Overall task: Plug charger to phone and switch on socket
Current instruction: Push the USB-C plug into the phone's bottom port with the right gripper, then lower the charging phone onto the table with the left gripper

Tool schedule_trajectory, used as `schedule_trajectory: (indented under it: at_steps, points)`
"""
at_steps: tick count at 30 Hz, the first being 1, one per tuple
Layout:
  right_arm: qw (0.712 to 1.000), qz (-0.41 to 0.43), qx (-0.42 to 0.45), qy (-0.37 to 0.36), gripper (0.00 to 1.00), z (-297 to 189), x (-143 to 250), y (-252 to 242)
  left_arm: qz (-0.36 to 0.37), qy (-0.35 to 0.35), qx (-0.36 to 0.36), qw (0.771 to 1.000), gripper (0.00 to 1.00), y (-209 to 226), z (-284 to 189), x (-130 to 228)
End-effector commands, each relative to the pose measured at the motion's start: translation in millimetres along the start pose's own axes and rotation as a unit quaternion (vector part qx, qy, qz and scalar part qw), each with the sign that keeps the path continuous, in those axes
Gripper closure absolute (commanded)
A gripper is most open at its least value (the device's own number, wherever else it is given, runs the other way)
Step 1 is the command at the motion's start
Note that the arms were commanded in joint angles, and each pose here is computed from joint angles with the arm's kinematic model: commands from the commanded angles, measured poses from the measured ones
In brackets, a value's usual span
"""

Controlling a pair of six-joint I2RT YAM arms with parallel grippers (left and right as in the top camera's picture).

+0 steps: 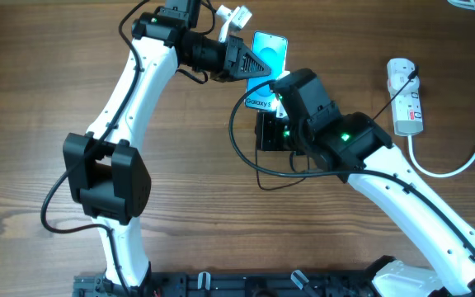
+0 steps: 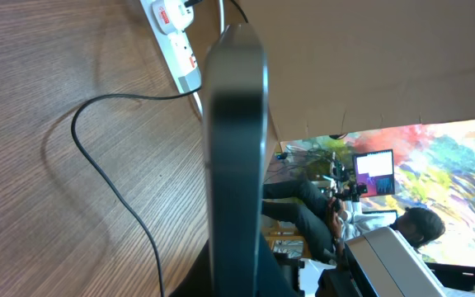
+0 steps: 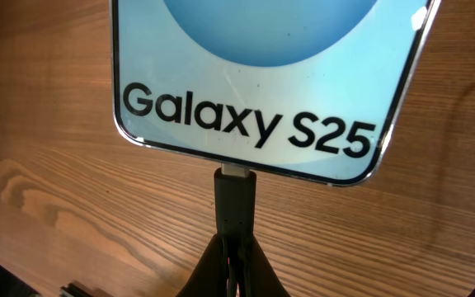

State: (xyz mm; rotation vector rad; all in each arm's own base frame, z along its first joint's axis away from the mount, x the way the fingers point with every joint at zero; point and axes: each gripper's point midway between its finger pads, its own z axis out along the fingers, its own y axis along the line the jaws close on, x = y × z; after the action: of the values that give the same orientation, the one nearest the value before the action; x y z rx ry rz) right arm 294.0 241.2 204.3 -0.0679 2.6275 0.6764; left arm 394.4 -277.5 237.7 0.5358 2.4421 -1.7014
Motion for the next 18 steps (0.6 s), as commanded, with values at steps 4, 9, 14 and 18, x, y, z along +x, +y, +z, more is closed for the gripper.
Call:
schedule_trajectory:
  at_steps: [4,9,14,18]
  points:
    - [0.999,0.016,0.005,-0.031,0.96,-4,-19,-2,0.040,-0.002,0.025,0.999,0.96,-27,-5,3]
    - [0.999,0.003,0.005,-0.038,0.95,-5,-25,-5,0.040,-0.002,0.026,0.999,0.96,-27,-5,3]
    - [0.999,-0.003,-0.002,-0.053,0.96,-6,-33,-3,0.035,0.001,0.025,0.999,0.96,-27,-5,4]
    - [0.998,-0.013,-0.001,-0.069,0.96,-7,-40,-3,0.035,0.001,0.025,0.999,0.96,-27,-5,4]
